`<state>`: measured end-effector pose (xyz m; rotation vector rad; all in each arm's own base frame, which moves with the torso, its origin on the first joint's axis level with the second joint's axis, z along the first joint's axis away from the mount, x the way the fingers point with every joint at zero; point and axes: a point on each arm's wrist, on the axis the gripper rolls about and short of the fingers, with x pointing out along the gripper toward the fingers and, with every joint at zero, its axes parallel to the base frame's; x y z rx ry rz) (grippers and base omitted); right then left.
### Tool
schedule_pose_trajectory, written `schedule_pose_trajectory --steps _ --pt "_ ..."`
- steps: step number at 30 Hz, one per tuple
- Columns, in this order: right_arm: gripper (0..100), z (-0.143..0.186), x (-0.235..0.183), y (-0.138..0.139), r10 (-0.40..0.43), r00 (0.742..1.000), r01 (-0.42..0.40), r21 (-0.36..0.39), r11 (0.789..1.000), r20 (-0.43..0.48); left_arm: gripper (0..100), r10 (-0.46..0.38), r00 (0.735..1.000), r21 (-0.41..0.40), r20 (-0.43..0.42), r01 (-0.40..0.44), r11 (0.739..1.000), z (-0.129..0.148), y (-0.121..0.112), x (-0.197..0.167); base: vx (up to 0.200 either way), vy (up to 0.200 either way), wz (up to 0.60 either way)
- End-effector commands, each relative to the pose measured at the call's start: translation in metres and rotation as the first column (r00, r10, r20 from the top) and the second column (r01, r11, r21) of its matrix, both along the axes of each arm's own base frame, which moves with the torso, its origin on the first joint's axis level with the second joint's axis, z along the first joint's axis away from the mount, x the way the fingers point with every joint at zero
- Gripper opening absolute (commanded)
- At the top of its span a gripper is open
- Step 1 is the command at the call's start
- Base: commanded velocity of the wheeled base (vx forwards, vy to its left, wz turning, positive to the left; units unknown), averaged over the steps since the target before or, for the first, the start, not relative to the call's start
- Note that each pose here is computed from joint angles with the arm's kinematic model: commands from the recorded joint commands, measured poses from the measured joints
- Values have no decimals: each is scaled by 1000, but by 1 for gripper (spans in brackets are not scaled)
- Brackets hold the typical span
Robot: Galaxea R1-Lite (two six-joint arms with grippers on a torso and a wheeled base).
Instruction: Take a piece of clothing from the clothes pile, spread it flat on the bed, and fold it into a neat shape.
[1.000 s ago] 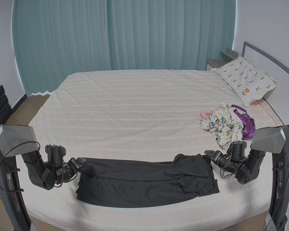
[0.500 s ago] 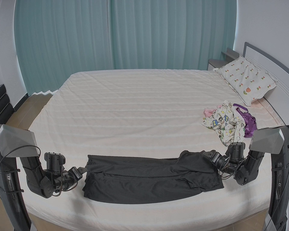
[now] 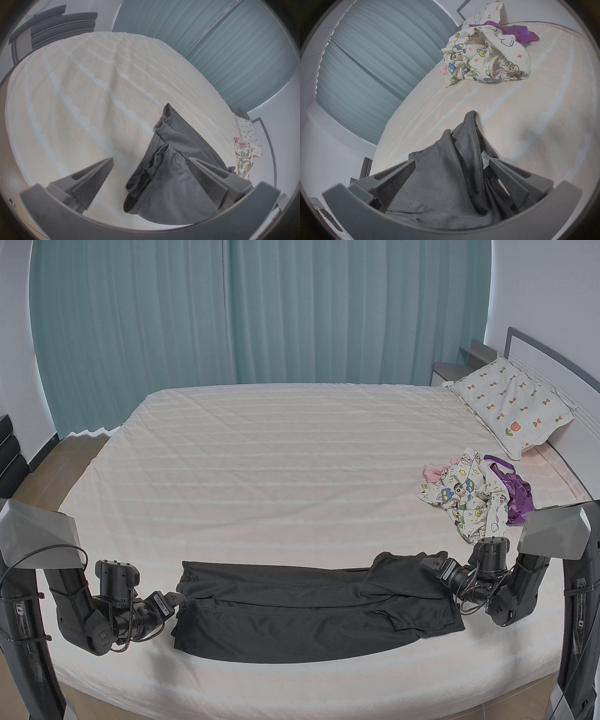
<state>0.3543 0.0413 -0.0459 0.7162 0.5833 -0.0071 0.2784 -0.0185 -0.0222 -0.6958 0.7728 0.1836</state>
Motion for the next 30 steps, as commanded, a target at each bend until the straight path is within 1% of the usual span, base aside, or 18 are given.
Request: schedule_pose_trajectory --steps 1,6,10,13,14,17,19,22,27,28,30 --pt "100 0 0 0 1 1000 -1 0 1000 1 100 -3 1000 -1 -7 3 1000 -1 -1 -1 -200 0 0" --pt "100 3 -1 5 12 1000 -12 2 1000 8 100 -8 1000 -2 -10 8 1000 -2 -3 -2 -200 0 0" --pt "100 14 -5 11 26 999 -26 15 1000 23 100 -7 1000 -4 -9 7 1000 -1 -3 -1 0 0 0" --pt "100 24 -9 18 26 999 -27 65 997 26 100 -5 1000 -9 -8 5 1000 -2 -3 -1 0 0 0" --pt "100 25 -11 24 30 999 -31 93 995 11 100 5 1000 -21 -5 -5 1000 -1 -4 1 0 0 0" --pt "100 19 -13 33 44 999 -42 111 993 -11 100 24 1000 -48 3 -24 999 0 -4 4 0 0 0" --pt "100 14 -14 36 49 998 -46 108 993 -25 100 25 1000 -54 7 -25 998 0 -4 5 0 0 0" --pt "100 19 -15 35 41 999 -40 105 994 -17 100 24 1000 -55 7 -24 998 0 -4 5 0 0 0" --pt "100 49 -16 29 14 998 -21 112 993 62 100 26 1000 -54 3 -25 998 -4 -4 9 0 0 0" --pt "100 50 -16 28 13 998 -20 113 993 65 100 26 1000 -55 4 -25 998 -4 -4 9 0 0 0" --pt "100 51 -14 19 -14 998 7 108 994 67 100 26 1000 -55 4 -25 998 -4 -4 9 0 0 0"
